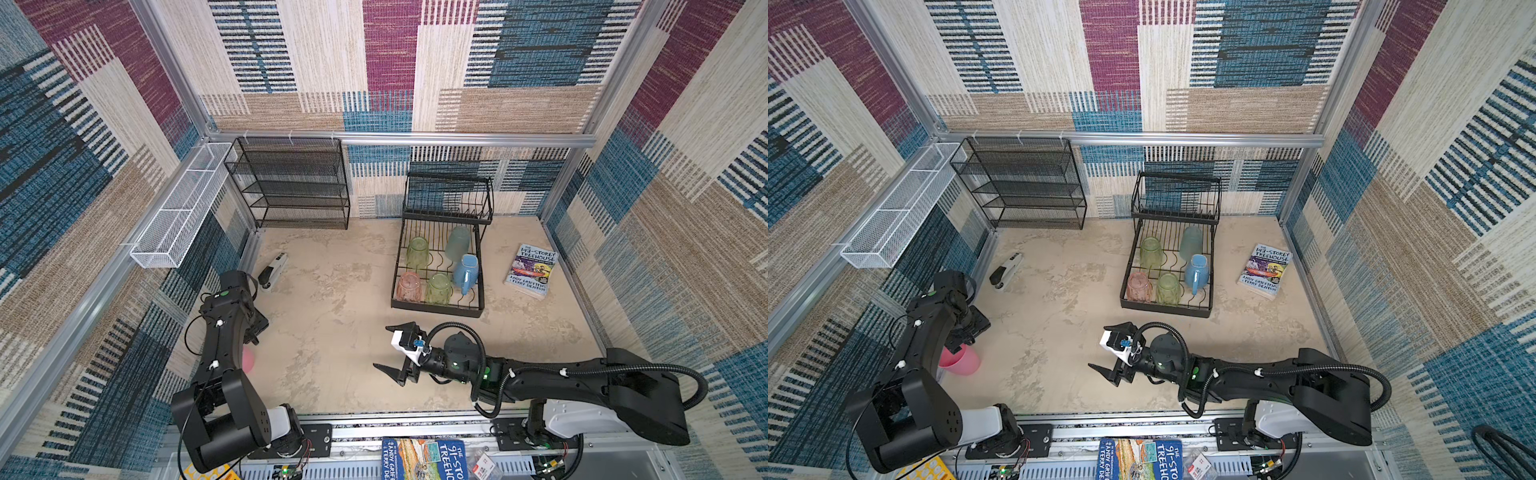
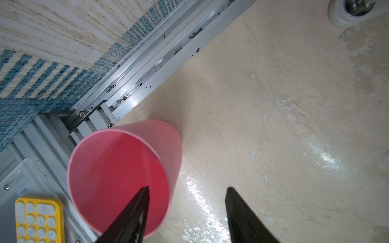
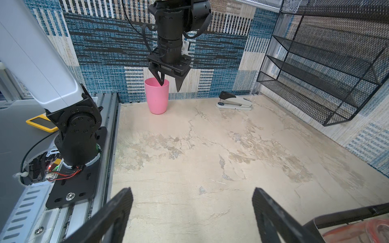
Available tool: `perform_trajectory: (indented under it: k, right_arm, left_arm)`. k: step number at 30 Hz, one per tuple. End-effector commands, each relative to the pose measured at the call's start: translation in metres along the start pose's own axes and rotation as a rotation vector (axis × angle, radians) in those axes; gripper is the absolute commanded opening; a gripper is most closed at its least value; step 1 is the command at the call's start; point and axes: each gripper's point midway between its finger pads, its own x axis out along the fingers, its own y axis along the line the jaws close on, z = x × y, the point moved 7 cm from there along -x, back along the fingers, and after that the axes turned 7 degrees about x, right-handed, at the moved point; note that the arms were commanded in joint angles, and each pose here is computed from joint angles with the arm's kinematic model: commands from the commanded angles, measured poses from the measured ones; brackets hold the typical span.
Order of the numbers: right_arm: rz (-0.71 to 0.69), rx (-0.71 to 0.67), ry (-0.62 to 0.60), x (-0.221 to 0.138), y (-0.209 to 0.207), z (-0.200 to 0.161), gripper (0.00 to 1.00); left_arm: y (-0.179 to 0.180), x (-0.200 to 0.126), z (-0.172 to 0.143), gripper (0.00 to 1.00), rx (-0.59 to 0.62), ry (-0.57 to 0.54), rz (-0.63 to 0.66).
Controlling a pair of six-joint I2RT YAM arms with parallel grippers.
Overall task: Load cups into a dish rack
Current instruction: Pick up the cup from the middle-left of the table.
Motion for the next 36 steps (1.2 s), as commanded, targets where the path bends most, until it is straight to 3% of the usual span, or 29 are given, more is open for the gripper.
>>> perform_trajectory:
  k: [1, 18, 36]
  right_arm:
    - [-0.010, -0.001, -0.039, 0.000, -0.001, 0.006, 0.92]
    - [-0.042, -0.012, -0.026, 0.000, -0.004, 0.001, 0.92]
    - [-0.068, -0.015, -0.016, 0.001, -0.007, -0.002, 0.92]
  left_arm:
    - [0.002, 0.000, 0.000, 0.58, 0.014, -0.001, 0.008]
    - [0.005, 0.017, 0.001, 0.42, 0.000, 0.063, 0.040]
    - [0.006, 0.012, 0.001, 0.03, -0.012, 0.060, 0.011]
